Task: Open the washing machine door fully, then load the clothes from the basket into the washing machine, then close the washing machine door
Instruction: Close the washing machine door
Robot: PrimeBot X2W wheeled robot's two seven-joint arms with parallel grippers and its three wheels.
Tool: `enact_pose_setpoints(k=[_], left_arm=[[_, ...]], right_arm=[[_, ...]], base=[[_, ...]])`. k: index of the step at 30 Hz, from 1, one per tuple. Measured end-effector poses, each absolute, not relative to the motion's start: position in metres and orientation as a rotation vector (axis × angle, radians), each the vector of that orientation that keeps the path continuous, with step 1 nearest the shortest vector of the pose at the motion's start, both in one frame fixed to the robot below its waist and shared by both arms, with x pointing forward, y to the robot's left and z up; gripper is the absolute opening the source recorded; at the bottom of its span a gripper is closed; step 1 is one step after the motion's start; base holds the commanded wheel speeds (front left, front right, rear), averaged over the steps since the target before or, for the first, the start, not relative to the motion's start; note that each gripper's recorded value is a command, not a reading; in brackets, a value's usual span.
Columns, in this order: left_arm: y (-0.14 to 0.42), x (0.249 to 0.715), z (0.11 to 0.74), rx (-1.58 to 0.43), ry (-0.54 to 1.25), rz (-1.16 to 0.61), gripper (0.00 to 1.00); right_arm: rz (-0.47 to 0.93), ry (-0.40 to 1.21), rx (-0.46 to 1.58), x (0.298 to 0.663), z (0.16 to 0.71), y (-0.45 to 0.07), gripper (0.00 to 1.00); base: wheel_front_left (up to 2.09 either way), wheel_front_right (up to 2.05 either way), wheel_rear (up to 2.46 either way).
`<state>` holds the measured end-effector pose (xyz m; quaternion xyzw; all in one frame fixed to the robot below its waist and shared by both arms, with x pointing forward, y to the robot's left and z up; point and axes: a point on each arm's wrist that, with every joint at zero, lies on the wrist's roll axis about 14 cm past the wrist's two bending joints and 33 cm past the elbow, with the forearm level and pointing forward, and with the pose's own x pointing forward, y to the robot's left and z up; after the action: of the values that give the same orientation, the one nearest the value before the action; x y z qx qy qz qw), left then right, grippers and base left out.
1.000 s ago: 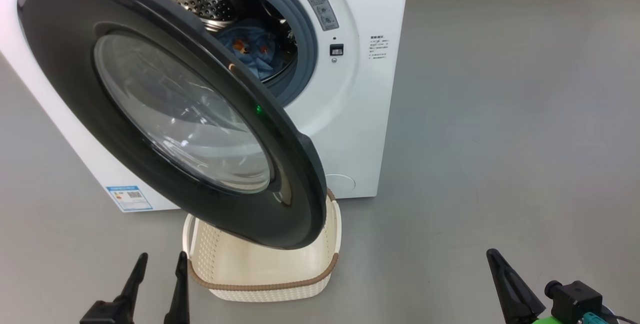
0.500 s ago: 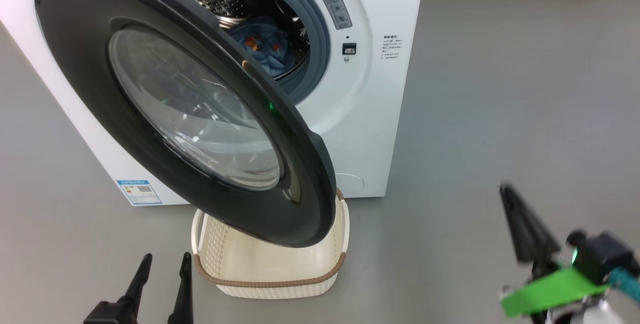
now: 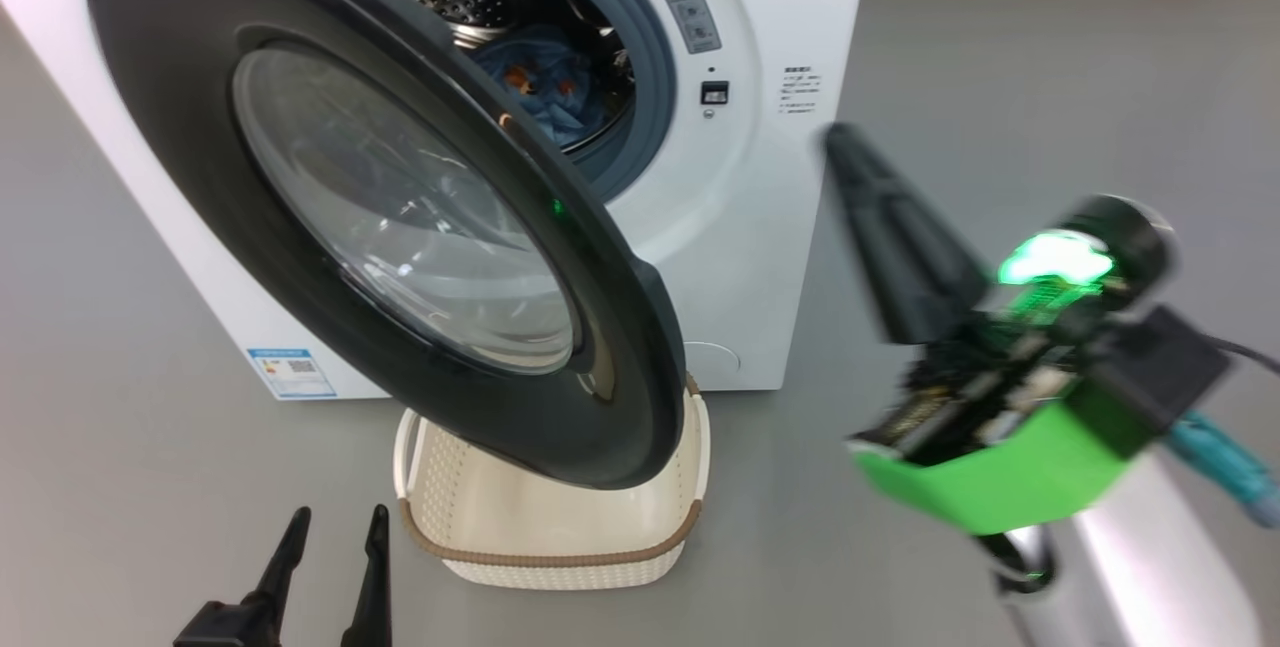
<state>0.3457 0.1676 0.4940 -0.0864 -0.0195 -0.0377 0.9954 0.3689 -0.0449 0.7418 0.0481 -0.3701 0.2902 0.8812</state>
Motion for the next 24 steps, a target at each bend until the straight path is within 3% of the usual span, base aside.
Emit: enact_pose_setpoints(k=[4, 12, 17, 24], left_arm=[[0.170, 0.343, 0.493, -0.173, -0.035, -0.067, 1.00], [0.180, 0.335, 0.491, -0.173, -0.032, -0.031, 1.00], [0.187, 0.331, 0.490, -0.172, -0.031, -0.007, 1.00], [0.188, 0.333, 0.487, -0.170, -0.019, 0.001, 1.00]], right_arm=[[0.737, -0.744, 0.159, 0.361, 0.739, -0.001, 0.00], [0.910, -0.507, 0.242, 0.357, 0.677, 0.063, 0.00], [0.928, -0.338, 0.257, 0.354, 0.625, 0.076, 0.00], [0.879, -0.231, 0.251, 0.370, 0.590, 0.069, 0.00]], base=[[0.00, 0.00, 0.00], [0.00, 0.00, 0.00], [0.00, 0.00, 0.00], [0.00, 0.00, 0.00]])
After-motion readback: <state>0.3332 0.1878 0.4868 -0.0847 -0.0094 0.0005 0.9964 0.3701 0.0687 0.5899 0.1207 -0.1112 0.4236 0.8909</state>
